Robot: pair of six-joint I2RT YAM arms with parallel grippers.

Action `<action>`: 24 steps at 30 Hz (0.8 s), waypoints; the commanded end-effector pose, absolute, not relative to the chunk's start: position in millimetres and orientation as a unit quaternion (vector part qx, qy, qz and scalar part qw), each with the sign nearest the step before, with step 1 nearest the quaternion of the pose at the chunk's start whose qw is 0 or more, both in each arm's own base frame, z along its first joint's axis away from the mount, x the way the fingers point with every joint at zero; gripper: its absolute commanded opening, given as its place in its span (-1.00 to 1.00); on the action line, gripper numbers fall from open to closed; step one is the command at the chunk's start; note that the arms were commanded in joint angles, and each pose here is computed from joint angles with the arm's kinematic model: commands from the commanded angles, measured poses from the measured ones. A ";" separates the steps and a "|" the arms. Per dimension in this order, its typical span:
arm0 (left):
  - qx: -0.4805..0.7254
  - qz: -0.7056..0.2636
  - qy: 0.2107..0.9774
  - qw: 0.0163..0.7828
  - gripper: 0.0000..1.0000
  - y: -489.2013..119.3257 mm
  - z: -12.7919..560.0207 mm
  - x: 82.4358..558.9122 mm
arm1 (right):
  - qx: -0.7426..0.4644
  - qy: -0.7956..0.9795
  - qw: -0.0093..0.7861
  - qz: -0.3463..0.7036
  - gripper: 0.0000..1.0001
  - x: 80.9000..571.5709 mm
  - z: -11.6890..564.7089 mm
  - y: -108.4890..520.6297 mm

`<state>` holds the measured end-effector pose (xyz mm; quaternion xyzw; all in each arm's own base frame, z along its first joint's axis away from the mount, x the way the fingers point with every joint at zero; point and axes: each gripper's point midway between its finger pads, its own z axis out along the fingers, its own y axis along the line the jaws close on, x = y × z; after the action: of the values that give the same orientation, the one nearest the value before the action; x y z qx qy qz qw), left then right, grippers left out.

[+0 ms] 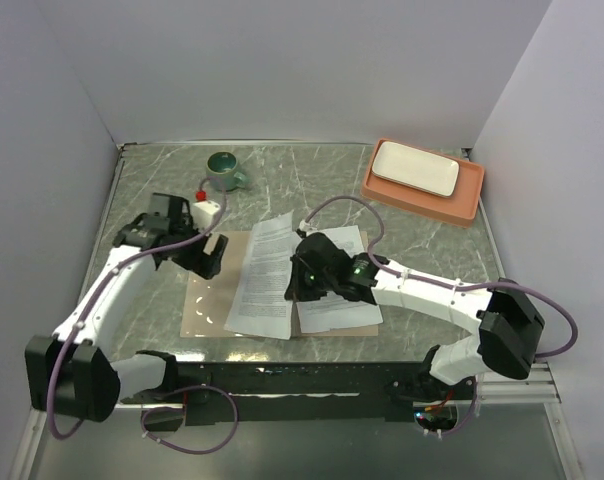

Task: Put the files into the folder

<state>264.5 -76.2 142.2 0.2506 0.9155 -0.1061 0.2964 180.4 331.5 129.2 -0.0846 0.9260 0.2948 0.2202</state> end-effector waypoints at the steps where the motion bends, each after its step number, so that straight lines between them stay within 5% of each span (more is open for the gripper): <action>1: 0.262 -0.046 0.920 0.288 0.98 -80.6 118.4 279.2 | -0.033 0.913 0.258 0.316 -1.00 189.8 134.2 351.8; 21: 0.315 0.039 0.924 0.215 0.92 -108.7 31.1 266.2 | 0.049 0.938 0.243 0.242 -1.00 174.2 69.2 331.9; 24: 0.322 0.056 0.921 0.213 0.92 -103.8 26.6 264.9 | 0.051 0.936 0.244 0.250 -0.79 173.9 69.1 335.6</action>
<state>256.3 -109.3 27.2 0.3332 0.9222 0.0272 0.1943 166.4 325.3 64.0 0.0304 0.9465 0.2313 0.2228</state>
